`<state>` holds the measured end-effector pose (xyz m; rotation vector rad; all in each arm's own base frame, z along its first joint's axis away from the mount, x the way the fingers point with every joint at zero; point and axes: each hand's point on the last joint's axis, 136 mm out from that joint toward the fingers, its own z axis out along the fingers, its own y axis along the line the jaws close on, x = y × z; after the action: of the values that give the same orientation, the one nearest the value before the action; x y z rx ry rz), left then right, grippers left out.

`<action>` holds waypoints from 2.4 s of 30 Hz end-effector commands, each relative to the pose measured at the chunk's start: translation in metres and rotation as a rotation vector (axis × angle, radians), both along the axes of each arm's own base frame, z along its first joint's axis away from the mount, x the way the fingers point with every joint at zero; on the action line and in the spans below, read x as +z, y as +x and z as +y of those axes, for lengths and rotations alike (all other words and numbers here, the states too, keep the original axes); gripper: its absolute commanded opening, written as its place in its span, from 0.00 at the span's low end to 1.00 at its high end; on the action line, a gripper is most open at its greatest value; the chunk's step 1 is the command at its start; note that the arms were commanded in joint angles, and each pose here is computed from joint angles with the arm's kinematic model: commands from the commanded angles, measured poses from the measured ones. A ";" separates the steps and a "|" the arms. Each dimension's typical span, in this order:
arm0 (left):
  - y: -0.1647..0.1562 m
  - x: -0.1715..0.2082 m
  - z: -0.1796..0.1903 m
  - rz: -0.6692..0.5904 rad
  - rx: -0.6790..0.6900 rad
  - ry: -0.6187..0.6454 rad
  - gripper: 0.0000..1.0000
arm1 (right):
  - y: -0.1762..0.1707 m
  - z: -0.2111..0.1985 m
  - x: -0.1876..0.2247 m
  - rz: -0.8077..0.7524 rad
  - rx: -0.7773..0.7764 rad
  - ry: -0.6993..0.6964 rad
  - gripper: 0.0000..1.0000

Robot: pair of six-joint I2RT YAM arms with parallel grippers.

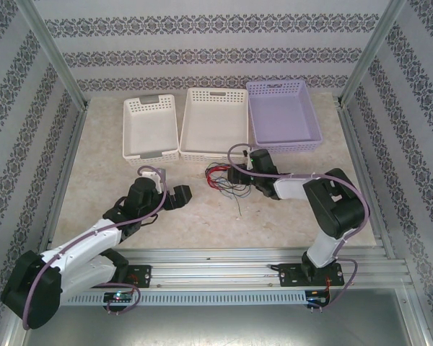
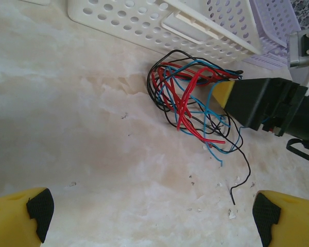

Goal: Untangle the cables

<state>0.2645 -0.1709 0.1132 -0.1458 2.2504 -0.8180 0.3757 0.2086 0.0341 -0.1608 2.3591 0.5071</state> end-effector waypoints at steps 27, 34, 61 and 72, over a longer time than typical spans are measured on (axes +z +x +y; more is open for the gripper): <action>-0.023 -0.008 0.003 -0.016 -0.004 -0.067 1.00 | 0.013 0.038 0.033 -0.345 0.050 -0.008 0.12; -0.028 -0.006 0.005 -0.026 -0.003 -0.074 1.00 | -0.013 0.054 0.054 -0.354 0.134 0.076 0.08; -0.049 -0.002 0.046 -0.013 0.157 -0.037 1.00 | -0.060 0.140 0.017 0.122 0.156 -0.117 0.63; -0.053 -0.008 0.049 0.011 0.160 -0.010 1.00 | -0.031 0.143 0.014 0.087 0.054 -0.239 0.60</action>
<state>0.2165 -0.1225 0.1119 -0.3293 2.1845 -0.7621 0.3404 0.3555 0.0530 -0.3377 2.4975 0.3694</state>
